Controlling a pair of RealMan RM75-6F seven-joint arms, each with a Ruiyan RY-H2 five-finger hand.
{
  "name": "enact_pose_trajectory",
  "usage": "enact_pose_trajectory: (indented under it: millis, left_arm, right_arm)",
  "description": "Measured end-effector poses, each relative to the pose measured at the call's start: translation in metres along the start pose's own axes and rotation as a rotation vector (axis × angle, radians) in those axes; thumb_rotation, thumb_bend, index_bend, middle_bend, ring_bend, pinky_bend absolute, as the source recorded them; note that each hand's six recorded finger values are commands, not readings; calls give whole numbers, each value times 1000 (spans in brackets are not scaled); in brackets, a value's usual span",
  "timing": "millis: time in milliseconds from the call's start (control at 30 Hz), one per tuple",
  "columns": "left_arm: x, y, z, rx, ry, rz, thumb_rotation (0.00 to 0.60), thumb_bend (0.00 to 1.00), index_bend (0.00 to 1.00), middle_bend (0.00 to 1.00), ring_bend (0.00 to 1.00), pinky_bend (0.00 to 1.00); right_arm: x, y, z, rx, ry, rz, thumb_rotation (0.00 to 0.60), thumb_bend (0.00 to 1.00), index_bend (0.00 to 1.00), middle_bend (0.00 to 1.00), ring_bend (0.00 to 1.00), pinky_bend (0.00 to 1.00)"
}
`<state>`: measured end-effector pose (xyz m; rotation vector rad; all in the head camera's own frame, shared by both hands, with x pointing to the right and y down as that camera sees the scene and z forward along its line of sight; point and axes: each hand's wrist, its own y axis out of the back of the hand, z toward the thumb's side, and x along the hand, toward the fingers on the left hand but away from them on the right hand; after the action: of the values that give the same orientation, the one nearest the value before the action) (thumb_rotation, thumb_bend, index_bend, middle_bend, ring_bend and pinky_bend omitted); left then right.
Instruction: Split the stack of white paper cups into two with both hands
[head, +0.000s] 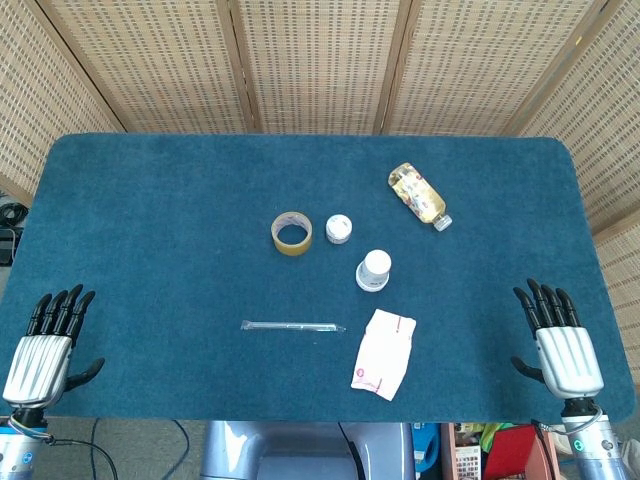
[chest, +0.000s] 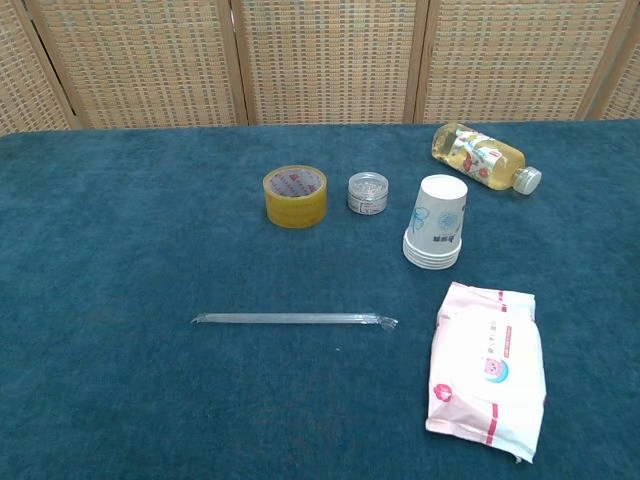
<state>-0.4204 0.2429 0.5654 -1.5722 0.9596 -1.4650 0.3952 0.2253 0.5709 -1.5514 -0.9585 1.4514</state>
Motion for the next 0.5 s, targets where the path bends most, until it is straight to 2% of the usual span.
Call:
enact_pose_trajectory:
  millis: [267, 500]
  left_arm:
    - [0, 1, 0, 0, 1, 3, 600, 223, 0, 0, 0, 0]
    - [1, 2, -3, 0, 10, 6, 600, 222, 0, 0, 0, 0]
  right_arm:
    - [0, -1, 0, -3, 3, 6, 600, 118, 6, 0, 0, 0]
    - [-14, 11, 17, -46, 49, -47, 600, 118, 109, 0, 0, 0]
